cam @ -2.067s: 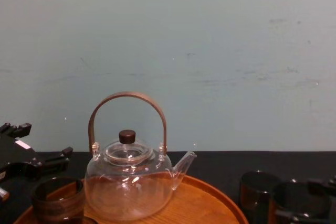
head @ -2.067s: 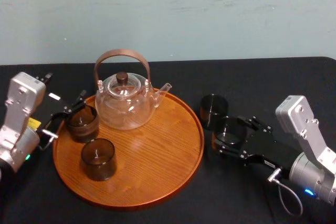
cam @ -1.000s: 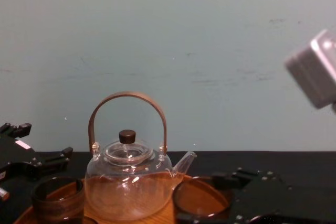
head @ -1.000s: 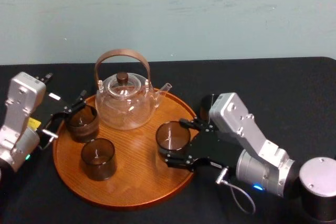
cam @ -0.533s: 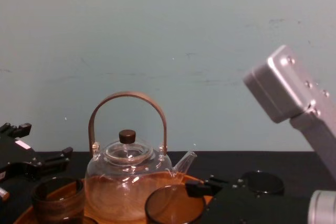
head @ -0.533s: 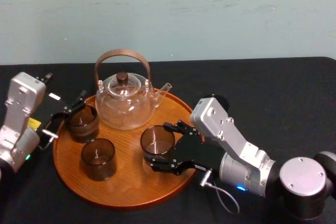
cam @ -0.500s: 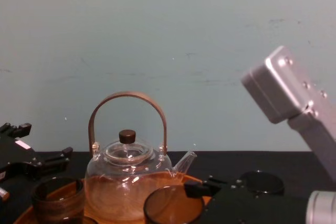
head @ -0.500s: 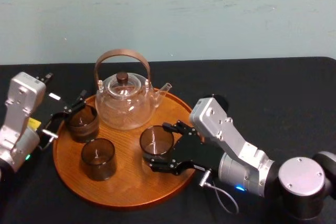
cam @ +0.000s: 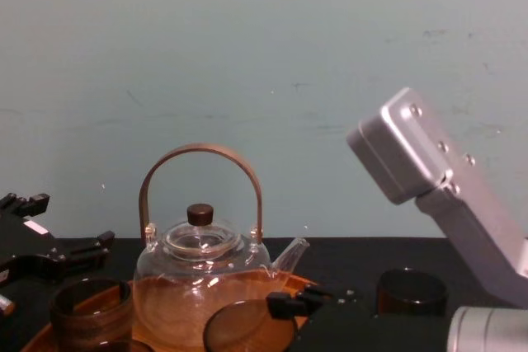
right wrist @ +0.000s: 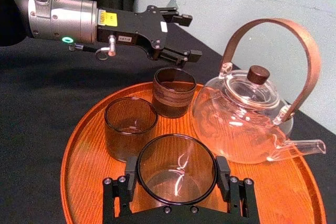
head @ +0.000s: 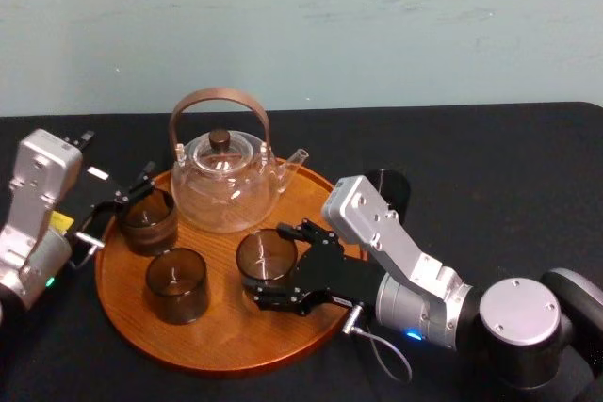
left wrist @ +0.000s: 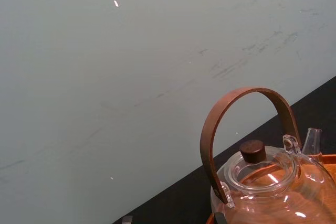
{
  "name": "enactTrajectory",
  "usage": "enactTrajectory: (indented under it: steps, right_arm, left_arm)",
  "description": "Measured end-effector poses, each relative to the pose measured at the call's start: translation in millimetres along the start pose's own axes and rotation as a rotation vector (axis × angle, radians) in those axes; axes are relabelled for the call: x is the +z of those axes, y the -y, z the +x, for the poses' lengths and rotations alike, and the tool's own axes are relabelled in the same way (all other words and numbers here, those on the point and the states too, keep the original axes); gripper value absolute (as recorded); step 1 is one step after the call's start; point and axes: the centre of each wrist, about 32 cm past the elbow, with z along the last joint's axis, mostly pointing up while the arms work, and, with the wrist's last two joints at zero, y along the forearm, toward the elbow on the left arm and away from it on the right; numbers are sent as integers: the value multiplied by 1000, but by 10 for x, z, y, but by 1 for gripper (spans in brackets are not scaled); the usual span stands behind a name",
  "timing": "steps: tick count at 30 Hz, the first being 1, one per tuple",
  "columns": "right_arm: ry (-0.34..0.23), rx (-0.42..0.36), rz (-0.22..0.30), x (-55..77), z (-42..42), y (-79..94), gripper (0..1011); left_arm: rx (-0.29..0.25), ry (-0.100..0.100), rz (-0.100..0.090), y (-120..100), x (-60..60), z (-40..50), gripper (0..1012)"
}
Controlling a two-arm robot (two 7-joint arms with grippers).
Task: Pick up the glass from the table and place it on the tray.
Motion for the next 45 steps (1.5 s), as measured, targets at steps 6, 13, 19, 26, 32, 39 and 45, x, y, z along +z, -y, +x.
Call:
enactTrajectory:
  steps: [6, 13, 19, 26, 32, 39, 45]
  right_arm:
    - [-6, 11, -6, -26, -5, -50, 918]
    - [-14, 21, -16, -62, -14, -91, 918]
    - [-25, 30, -26, -100, -15, -121, 918]
    - [-35, 41, -41, -134, -34, -153, 918]
    - [-35, 43, -49, -143, -41, -164, 918]
    - [-35, 41, -50, -143, -37, -161, 918]
    - [-35, 40, -50, -144, -36, -160, 974]
  left_arm:
    - [0, 0, 0, 0, 0, 0, 1001]
    - [0, 0, 0, 0, 0, 0, 1001]
    - [0, 0, 0, 0, 0, 0, 1001]
    - [0, 0, 0, 0, 0, 0, 1001]
    - [0, 0, 0, 0, 0, 0, 1002]
    - [0, 0, 0, 0, 0, 0, 1001]
    - [0, 0, 0, 0, 0, 0, 1001]
